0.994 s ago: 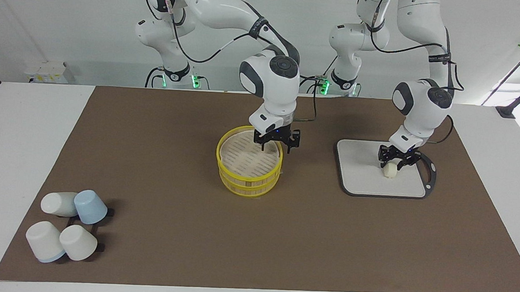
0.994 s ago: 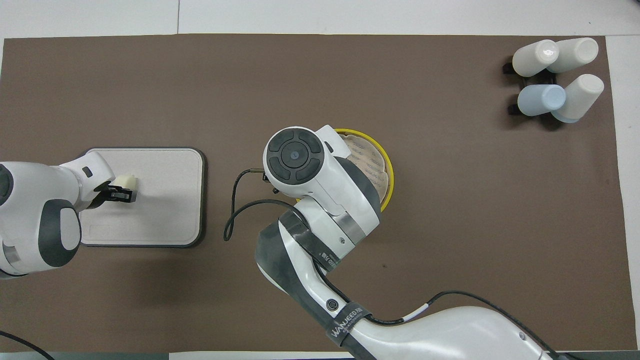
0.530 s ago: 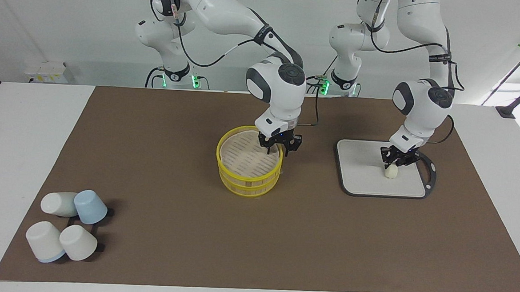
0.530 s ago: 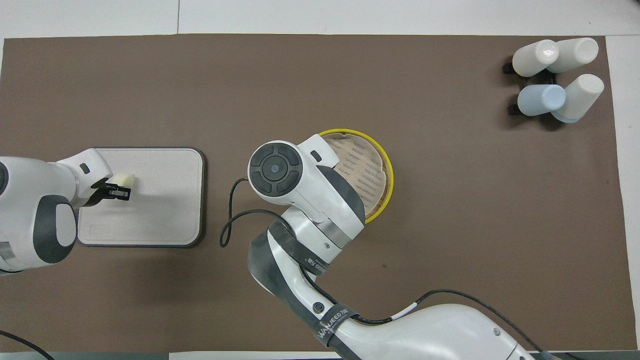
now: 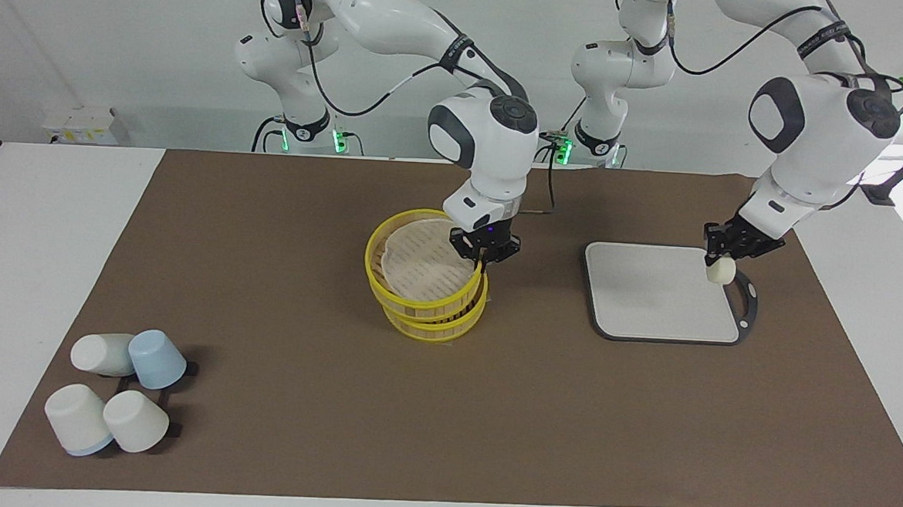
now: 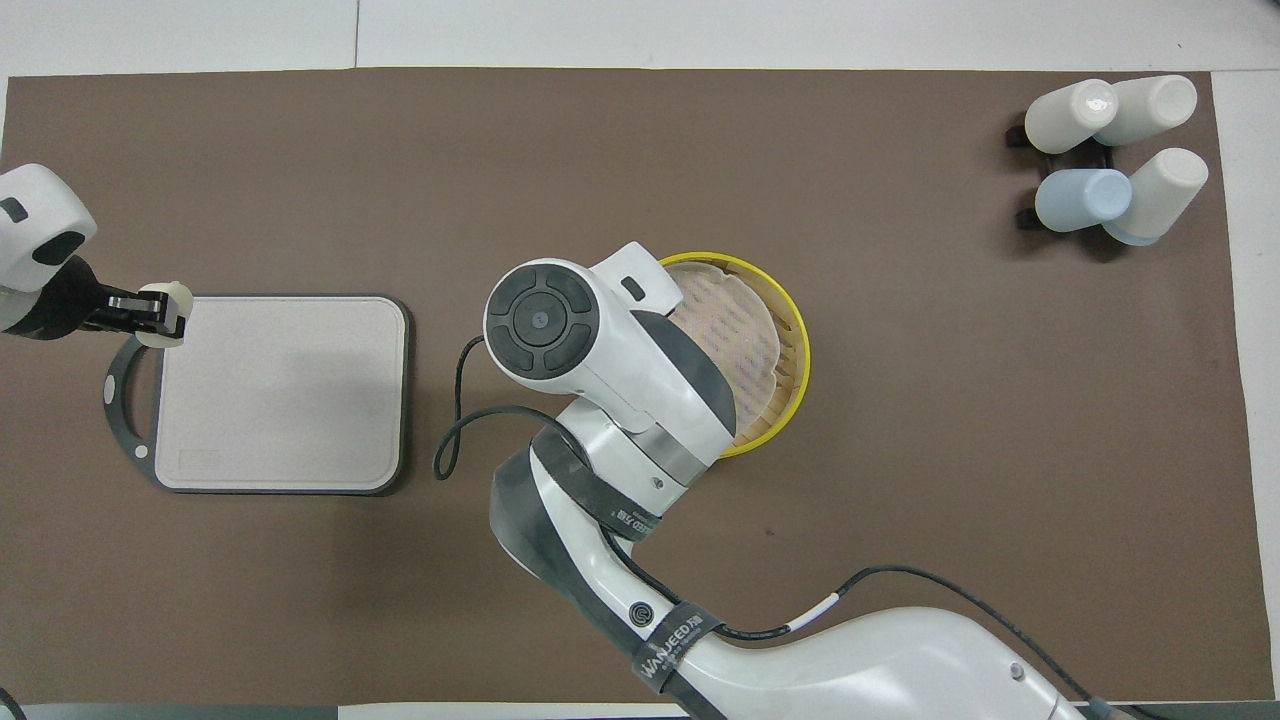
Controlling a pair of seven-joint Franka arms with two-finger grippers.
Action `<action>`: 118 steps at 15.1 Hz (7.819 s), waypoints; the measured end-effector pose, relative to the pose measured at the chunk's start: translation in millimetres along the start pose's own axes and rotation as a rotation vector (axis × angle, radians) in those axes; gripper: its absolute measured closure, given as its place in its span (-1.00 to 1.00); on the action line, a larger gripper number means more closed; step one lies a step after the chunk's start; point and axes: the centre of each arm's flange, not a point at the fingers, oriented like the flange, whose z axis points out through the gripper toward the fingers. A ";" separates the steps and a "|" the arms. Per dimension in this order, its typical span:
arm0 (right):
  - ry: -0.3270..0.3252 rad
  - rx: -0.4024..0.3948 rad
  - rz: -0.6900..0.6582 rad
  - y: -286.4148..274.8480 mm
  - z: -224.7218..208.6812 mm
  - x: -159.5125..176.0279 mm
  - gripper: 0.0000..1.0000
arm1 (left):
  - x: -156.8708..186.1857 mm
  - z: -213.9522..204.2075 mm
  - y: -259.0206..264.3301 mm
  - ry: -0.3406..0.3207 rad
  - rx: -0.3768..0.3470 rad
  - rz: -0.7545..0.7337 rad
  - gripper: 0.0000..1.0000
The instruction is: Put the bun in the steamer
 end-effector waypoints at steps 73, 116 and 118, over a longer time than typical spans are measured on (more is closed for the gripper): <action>0.034 0.048 0.036 -25.5 40.7 -24.9 0.82 | -56.7 -104.7 43.0 -0.040 0.007 -0.067 -1.00; -0.147 0.052 -0.104 453.8 -142.1 70.0 -1.00 | -57.6 -108.3 41.4 -0.027 0.012 -0.046 -1.00; -0.147 0.052 -0.098 457.0 -141.9 70.2 -1.00 | -57.6 -108.3 41.8 -0.027 0.012 -0.046 -1.00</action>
